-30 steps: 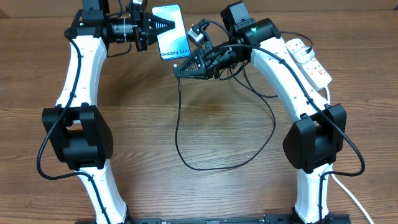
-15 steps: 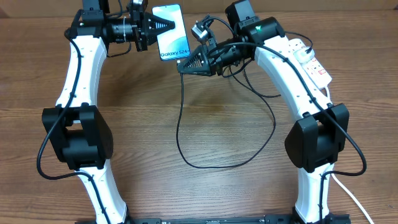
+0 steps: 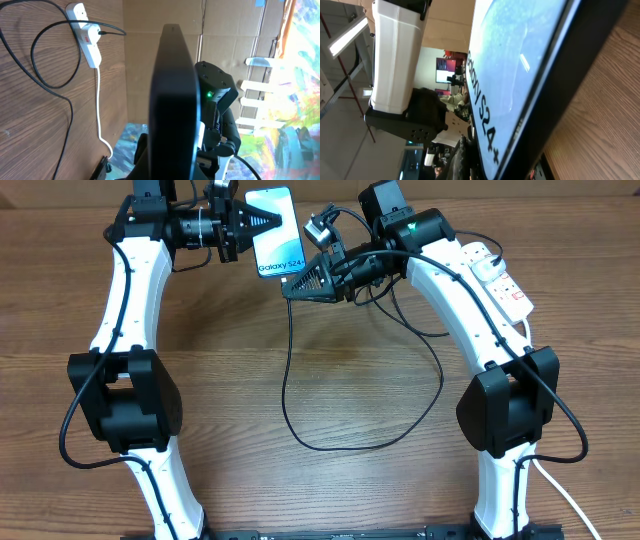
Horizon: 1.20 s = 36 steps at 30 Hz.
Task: Plug charger to phone and switch on socket
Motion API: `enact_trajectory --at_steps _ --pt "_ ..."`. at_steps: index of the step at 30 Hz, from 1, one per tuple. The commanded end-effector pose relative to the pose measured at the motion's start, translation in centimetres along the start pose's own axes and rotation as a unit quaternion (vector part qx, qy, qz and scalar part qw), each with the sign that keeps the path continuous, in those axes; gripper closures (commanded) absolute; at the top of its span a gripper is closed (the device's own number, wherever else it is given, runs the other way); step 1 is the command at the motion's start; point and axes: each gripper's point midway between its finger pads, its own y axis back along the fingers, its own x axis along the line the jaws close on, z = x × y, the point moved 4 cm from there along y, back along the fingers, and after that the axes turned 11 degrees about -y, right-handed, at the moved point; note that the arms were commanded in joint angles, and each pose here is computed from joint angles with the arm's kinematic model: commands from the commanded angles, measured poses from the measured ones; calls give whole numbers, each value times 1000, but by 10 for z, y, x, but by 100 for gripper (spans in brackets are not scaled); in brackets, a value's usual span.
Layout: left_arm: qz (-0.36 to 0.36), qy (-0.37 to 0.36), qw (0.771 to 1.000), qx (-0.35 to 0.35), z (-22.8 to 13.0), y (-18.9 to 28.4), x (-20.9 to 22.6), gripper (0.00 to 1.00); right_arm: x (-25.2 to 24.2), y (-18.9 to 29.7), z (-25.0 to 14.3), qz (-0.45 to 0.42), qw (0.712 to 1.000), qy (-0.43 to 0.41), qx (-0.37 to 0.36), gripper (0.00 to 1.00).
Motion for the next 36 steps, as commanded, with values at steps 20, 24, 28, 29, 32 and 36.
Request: enact_trajectory --at_steps 20,24,28,29,32,36 --pt "-26 -46 998 19 -8 -4 -35 96 19 9 1 -15 999 29 -21 96" --pt "-26 -46 998 19 -8 -4 -35 96 19 9 1 -17 999 29 -22 96" --pt "-26 -46 998 19 -8 -4 -35 96 19 9 1 -16 999 29 -22 96" --pt "-26 -46 998 19 -8 -4 -35 96 19 9 1 -16 999 29 -22 96" --pt "-26 -49 998 19 -8 -4 -35 96 21 9 0 -11 999 27 -19 96" --pt "-26 -56 998 18 -8 -4 -35 96 21 9 0 -8 1000 23 -18 96"
